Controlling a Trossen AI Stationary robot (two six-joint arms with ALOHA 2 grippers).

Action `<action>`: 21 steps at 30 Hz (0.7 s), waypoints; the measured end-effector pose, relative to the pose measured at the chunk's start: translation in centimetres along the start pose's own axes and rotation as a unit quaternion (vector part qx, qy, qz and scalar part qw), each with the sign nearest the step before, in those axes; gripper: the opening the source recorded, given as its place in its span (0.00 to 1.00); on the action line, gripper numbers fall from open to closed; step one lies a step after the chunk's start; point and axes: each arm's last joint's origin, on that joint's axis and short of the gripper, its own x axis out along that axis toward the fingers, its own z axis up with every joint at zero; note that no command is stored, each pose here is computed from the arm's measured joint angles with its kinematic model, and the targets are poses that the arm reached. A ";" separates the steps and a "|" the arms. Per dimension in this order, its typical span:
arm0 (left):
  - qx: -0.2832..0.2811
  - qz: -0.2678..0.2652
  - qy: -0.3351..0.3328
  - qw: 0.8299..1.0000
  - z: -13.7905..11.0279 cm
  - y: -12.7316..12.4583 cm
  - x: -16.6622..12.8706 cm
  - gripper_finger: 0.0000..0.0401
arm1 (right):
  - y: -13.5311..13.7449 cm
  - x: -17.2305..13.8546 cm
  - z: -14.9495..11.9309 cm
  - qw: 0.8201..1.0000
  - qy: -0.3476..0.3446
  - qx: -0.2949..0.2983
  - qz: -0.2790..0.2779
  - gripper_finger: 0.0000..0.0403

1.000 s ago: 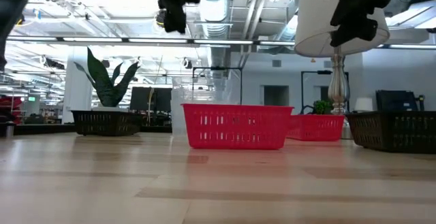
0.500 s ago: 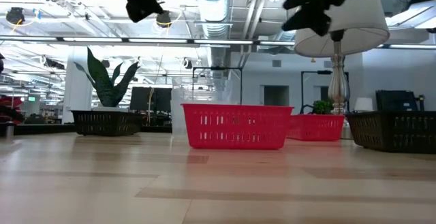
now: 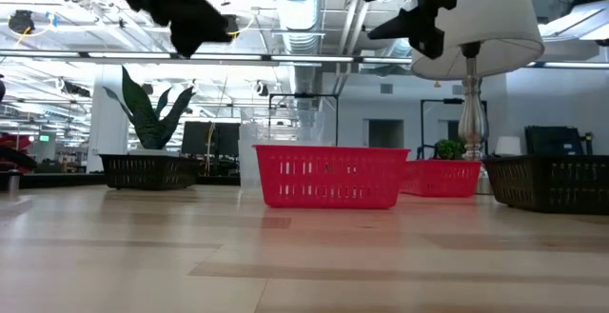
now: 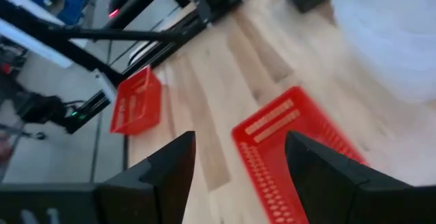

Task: Stack baskets by color
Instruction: Stack the bottom right black bin on the top black bin

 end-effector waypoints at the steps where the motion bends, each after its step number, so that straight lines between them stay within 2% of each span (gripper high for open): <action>1: 0.004 0.006 0.007 1.000 -0.4 0.1 0.1 0.35 | 0.1 -0.1 -0.1 1.000 0.004 0.000 0.005 0.62; 6: 0.067 0.033 0.046 0.996 -1.3 0.5 1.0 0.35 | 0.0 -0.4 -1.0 0.998 0.046 0.049 -0.016 0.62; 9: 0.078 0.081 0.072 0.991 -1.9 1.0 1.8 0.35 | 0.0 -0.5 -1.6 0.994 0.067 0.087 -0.030 0.62; 12: 0.075 0.133 0.098 0.983 -2.4 1.6 2.5 0.35 | 0.6 -0.5 -2.0 0.992 0.072 0.104 -0.022 0.62; 16: 0.068 0.160 0.163 0.971 -3.1 2.1 3.2 0.35 | 1.3 -0.5 -2.6 0.990 0.076 0.113 -0.021 0.62; 19: 0.035 0.213 0.227 0.949 -3.0 2.6 2.8 0.35 | 1.6 -0.5 -3.0 0.991 0.076 0.109 -0.027 0.62; 21: -0.001 0.263 0.241 0.934 -2.5 3.0 2.4 0.35 | 1.7 -0.6 -3.2 0.991 0.077 0.106 -0.029 0.62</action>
